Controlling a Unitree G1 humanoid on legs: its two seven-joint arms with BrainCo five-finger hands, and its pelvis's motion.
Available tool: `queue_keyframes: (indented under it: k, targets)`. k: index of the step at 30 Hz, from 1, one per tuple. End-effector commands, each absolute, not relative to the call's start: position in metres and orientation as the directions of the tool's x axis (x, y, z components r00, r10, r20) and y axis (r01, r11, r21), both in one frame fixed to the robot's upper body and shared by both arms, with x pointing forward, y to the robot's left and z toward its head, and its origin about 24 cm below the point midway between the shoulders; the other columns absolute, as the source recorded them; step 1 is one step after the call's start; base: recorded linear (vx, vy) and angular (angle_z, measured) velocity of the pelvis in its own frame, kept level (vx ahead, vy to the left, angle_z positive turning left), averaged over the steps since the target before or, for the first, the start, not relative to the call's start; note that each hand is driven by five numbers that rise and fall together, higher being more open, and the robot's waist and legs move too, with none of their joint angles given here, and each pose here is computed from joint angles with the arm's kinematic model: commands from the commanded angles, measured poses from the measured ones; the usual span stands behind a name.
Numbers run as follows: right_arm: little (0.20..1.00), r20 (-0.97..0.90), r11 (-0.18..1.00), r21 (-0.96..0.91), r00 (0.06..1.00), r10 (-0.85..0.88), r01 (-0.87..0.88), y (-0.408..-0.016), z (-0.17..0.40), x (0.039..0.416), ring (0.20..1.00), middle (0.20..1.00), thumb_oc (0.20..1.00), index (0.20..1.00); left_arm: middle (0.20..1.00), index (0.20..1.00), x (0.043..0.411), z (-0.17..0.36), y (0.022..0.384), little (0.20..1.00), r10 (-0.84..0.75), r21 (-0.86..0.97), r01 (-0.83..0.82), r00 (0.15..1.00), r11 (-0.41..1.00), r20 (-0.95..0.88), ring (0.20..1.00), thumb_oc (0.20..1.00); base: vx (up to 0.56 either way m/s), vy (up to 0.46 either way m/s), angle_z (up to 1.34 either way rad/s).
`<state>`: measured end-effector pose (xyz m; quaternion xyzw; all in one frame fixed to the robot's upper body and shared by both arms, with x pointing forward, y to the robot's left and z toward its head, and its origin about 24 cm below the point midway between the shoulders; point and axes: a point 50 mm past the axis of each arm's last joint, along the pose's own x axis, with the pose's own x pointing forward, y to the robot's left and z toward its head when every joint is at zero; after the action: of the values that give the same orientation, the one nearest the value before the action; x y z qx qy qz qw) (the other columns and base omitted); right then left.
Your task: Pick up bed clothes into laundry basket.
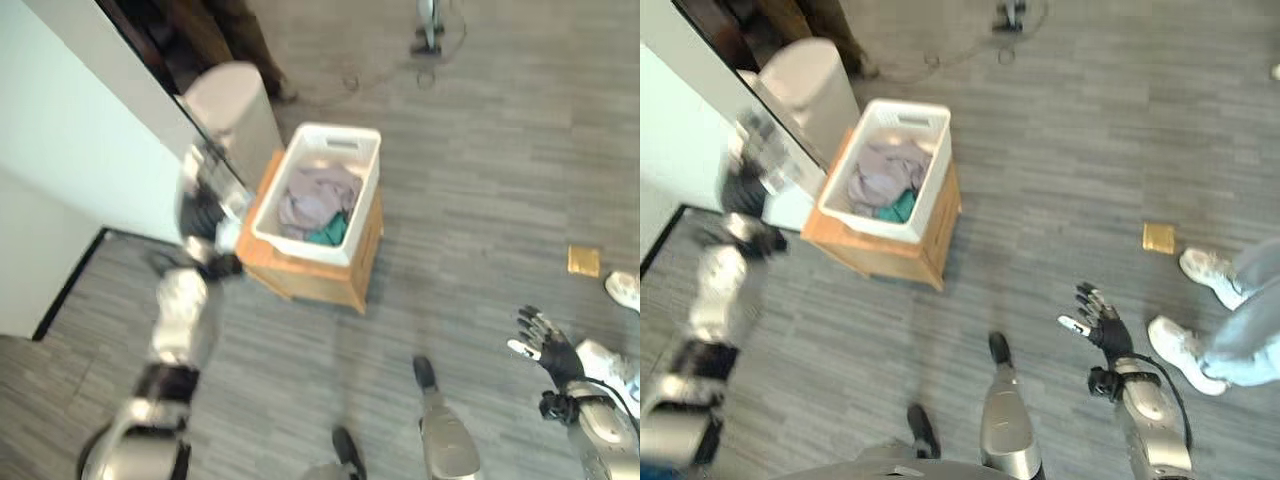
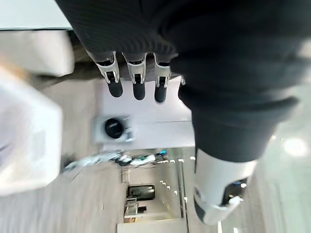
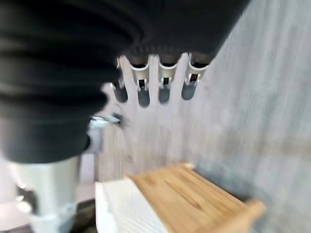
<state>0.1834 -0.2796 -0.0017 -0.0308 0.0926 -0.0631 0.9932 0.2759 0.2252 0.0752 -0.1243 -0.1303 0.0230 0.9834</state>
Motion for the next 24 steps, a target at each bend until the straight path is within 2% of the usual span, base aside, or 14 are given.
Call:
queue_keyframes:
  k: [1,2,6,13,24]
  targets:
    - [1.000,-0.109,0.987,-0.117,0.987,-0.122,0.109,-0.275,0.008,0.186,1.000,1.000,1.000,1.000,1.000,1.000,0.277,0.074,0.235,1.000,0.063,-0.205,-0.011,0.966,0.979,0.249,1.000,1.000,-0.03,0.016,0.06]
    - [1.000,-0.128,0.985,-0.114,0.981,-0.146,0.131,-0.274,0.003,0.184,1.000,1.000,1.000,1.000,1.000,1.000,0.256,0.026,0.219,1.000,0.064,-0.346,-0.036,0.995,0.938,0.070,1.000,1.000,-0.04,0.023,0.10]
    - [1.000,-0.137,0.987,-0.081,0.979,-0.152,0.142,-0.269,-0.001,0.185,1.000,1.000,1.000,1.000,1.000,1.000,0.236,-0.005,0.202,1.000,0.012,-0.363,-0.033,0.998,0.931,-0.062,1.000,1.000,-0.02,0.009,0.05]
    - [1.000,-0.150,0.994,-0.012,0.983,-0.109,0.109,-0.251,-0.006,0.186,1.000,1.000,1.000,1.000,1.000,1.000,0.233,-0.020,0.176,1.000,-0.048,-0.399,-0.008,0.990,0.917,-0.130,1.000,1.000,-0.02,-0.018,0.02]
    - [1.000,-0.169,0.996,-0.023,0.982,-0.090,0.087,-0.250,-0.008,0.184,1.000,1.000,1.000,1.000,1.000,1.000,0.239,-0.020,0.177,1.000,-0.040,-0.348,-0.011,0.990,0.937,-0.138,1.000,1.000,0.00,0.000,0.00]
